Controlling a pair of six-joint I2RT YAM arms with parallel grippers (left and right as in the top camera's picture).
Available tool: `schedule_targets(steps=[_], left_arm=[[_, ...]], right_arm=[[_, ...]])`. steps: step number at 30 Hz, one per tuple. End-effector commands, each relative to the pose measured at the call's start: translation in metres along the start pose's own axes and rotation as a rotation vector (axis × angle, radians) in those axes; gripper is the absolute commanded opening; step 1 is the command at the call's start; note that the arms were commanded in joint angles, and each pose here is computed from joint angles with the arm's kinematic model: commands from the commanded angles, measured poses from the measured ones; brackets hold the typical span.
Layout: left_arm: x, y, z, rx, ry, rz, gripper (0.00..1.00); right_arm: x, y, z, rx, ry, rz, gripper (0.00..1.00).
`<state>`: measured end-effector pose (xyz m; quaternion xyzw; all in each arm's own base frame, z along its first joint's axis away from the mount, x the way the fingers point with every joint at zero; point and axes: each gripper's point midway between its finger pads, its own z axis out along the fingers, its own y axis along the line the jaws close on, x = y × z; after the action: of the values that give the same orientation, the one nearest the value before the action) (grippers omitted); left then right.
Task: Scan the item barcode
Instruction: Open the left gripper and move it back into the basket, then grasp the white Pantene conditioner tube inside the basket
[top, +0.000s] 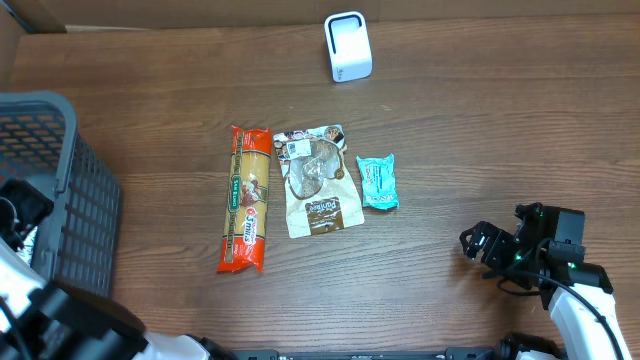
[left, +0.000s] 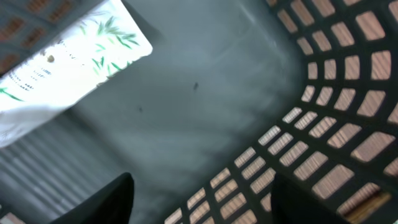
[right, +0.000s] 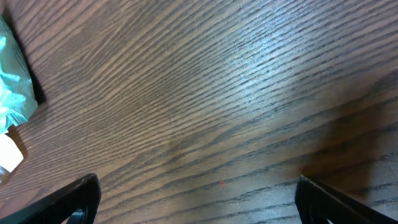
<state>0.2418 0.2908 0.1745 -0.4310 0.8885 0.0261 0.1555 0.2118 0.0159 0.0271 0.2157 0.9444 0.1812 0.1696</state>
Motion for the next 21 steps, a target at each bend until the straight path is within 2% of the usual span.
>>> schedule_targets(steps=[1,4,8,12,17,21], left_arm=[[0.010,0.008,-0.022,-0.029,-0.135,0.032,0.68],[0.021,0.010,-0.010,-0.029,-0.144,0.076,0.72],[0.037,0.012,0.015,-0.030,-0.090,0.135,0.73],[0.038,0.020,0.032,-0.065,-0.070,0.196,0.76],[0.027,0.025,0.037,-0.096,-0.100,0.200,0.99],[0.013,0.026,0.046,-0.099,-0.133,0.257,1.00]], right_arm=[[-0.001,0.000,0.000,0.001,-0.004,-0.001,1.00],[0.000,0.000,0.000,0.001,-0.003,-0.001,1.00],[-0.001,0.000,0.000,0.001,-0.004,-0.002,1.00],[-0.001,0.000,0.000,0.001,-0.004,-0.002,1.00],[0.000,0.000,0.000,0.001,-0.003,-0.001,1.00],[0.000,0.000,0.000,0.001,-0.003,-0.001,1.00]])
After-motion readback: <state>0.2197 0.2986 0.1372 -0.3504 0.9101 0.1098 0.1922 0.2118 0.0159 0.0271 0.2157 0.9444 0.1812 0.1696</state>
